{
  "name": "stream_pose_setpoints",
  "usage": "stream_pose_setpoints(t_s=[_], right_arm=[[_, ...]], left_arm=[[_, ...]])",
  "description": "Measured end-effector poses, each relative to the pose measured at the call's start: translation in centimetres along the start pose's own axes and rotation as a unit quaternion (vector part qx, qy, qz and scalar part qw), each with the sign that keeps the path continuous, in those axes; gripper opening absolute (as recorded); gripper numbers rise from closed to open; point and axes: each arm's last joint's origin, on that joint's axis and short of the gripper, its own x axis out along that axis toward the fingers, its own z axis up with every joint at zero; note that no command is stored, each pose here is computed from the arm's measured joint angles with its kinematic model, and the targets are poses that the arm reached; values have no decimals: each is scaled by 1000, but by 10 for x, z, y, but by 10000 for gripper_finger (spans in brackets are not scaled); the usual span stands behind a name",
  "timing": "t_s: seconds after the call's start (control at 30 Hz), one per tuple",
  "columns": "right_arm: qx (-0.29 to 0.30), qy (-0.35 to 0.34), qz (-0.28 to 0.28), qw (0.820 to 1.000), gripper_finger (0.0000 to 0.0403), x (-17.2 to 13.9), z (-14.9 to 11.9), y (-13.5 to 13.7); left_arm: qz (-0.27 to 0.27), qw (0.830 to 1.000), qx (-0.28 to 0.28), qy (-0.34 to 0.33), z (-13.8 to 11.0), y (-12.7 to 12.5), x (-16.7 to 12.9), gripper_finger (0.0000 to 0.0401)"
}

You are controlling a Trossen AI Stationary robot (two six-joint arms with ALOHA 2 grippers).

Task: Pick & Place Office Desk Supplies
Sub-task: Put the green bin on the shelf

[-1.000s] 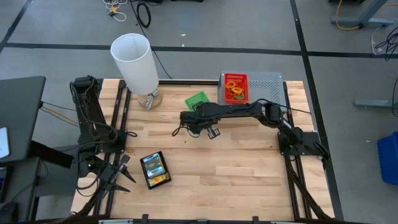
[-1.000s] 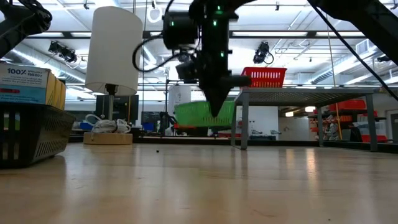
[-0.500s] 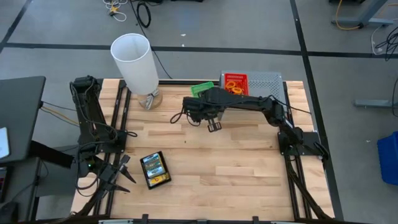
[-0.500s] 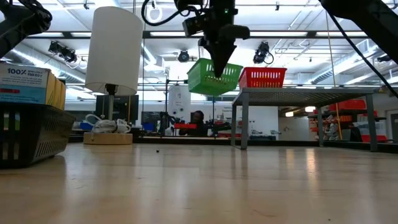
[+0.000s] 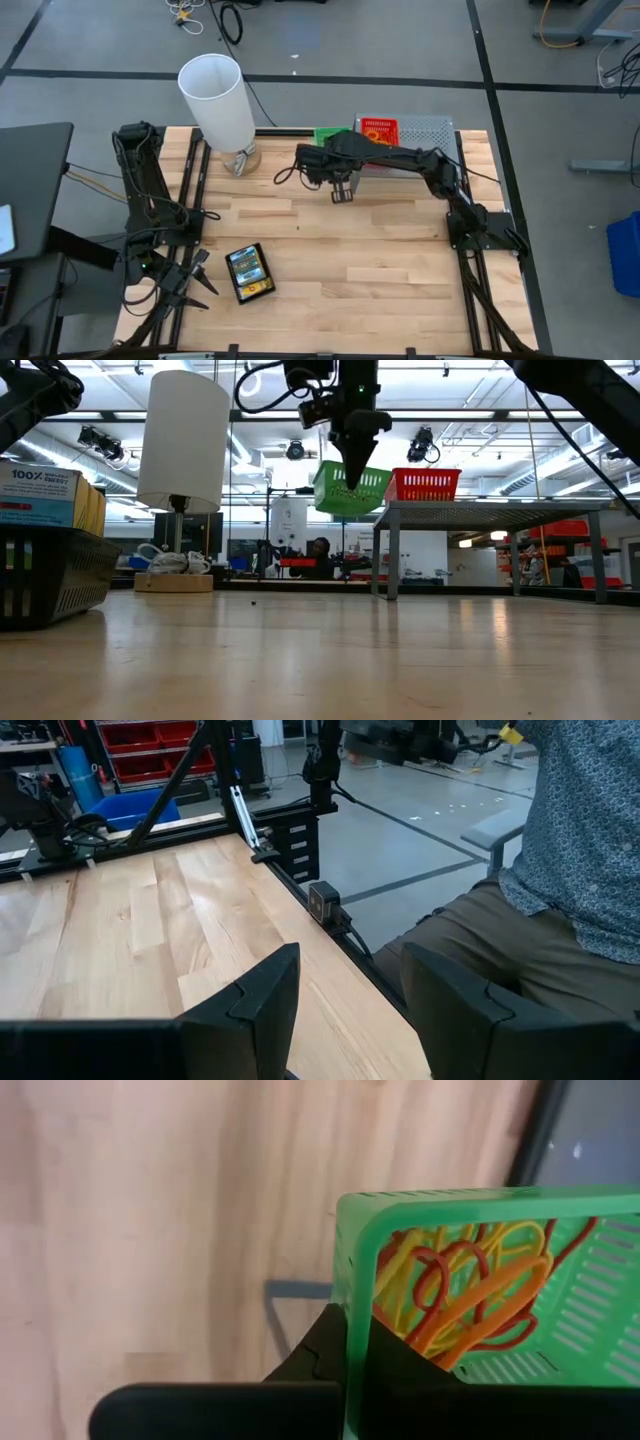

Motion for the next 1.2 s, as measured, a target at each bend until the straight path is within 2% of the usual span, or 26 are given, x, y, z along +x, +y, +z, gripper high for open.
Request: stream_pose_setpoints(t_s=[0.13, 0.7, 0.9, 1.2], right_arm=[[22, 7, -13, 1000, 0, 2, -3, -8], [109, 12, -2, 994, 0, 10, -13, -31], [161, 14, 0, 987, 0, 13, -17, -42], [128, 10, 15, 992, 0, 12, -17, -39]], left_arm=[[0, 1000, 0, 0, 0, 0, 0, 181], [-1, 1000, -2, 0, 0, 0, 0, 181], [-1, 1000, -3, 0, 0, 0, 0, 181], [-7, 1000, -3, 2, 0, 0, 0, 181]])
